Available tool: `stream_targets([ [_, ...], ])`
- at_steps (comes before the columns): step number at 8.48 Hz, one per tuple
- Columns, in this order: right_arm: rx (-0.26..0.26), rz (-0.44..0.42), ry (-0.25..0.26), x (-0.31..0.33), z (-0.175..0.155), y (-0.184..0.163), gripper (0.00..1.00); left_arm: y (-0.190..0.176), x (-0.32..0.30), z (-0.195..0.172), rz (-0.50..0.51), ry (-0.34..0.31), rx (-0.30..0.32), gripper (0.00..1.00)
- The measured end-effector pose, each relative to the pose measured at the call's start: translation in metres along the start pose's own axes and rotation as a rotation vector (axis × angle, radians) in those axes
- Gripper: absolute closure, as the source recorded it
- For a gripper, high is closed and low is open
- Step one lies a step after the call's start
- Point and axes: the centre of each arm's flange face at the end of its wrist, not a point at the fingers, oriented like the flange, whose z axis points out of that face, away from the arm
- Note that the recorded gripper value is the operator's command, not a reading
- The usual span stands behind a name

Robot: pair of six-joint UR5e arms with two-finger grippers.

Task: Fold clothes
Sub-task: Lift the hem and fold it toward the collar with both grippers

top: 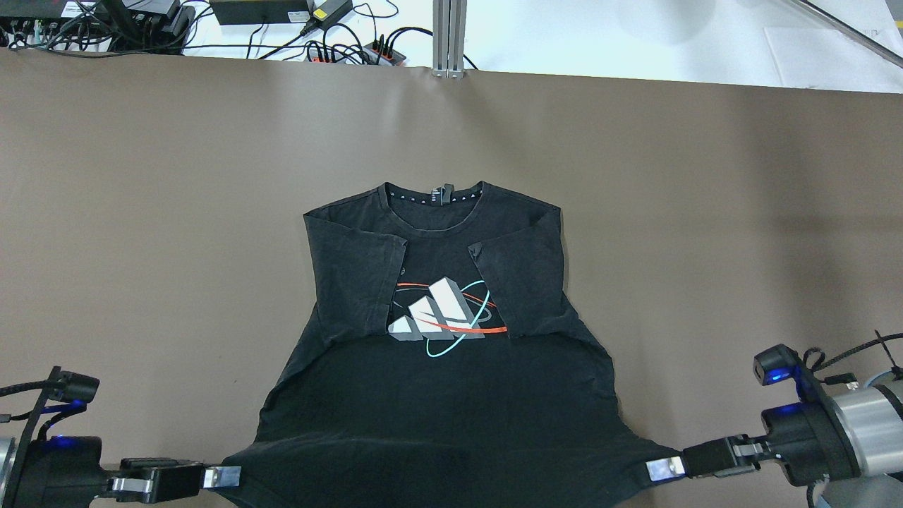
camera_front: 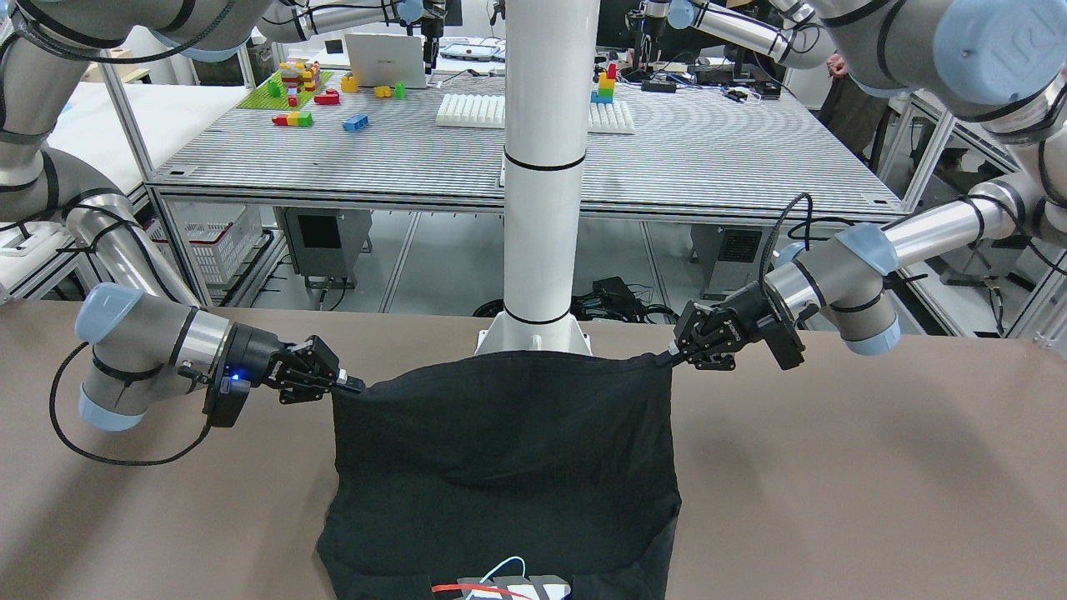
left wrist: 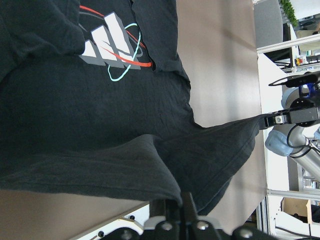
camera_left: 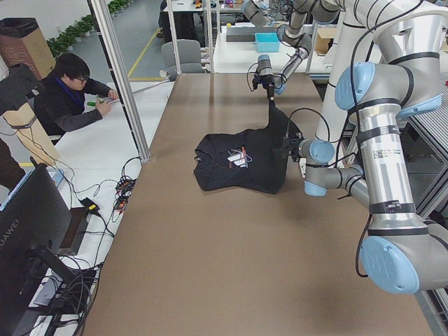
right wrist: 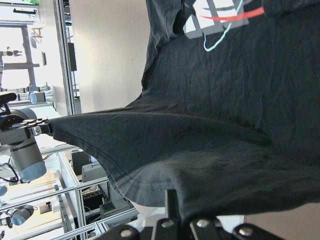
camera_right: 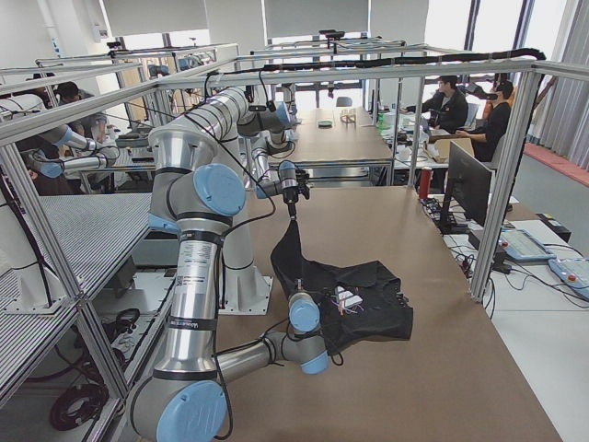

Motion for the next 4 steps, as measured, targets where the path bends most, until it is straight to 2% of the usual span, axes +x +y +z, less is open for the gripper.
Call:
stream_targets([
  [2, 0.075, -0.018, 0.034, -0.016, -0.001, -0.038, 1.0, -0.022, -0.004, -0.003, -0.015, -0.008, 0.066, 1.0],
  [4, 0.146, -0.081, 0.109, -0.02, -0.01, -0.066, 1.0, -0.053, -0.025, 0.016, -0.018, -0.038, 0.135, 1.0],
])
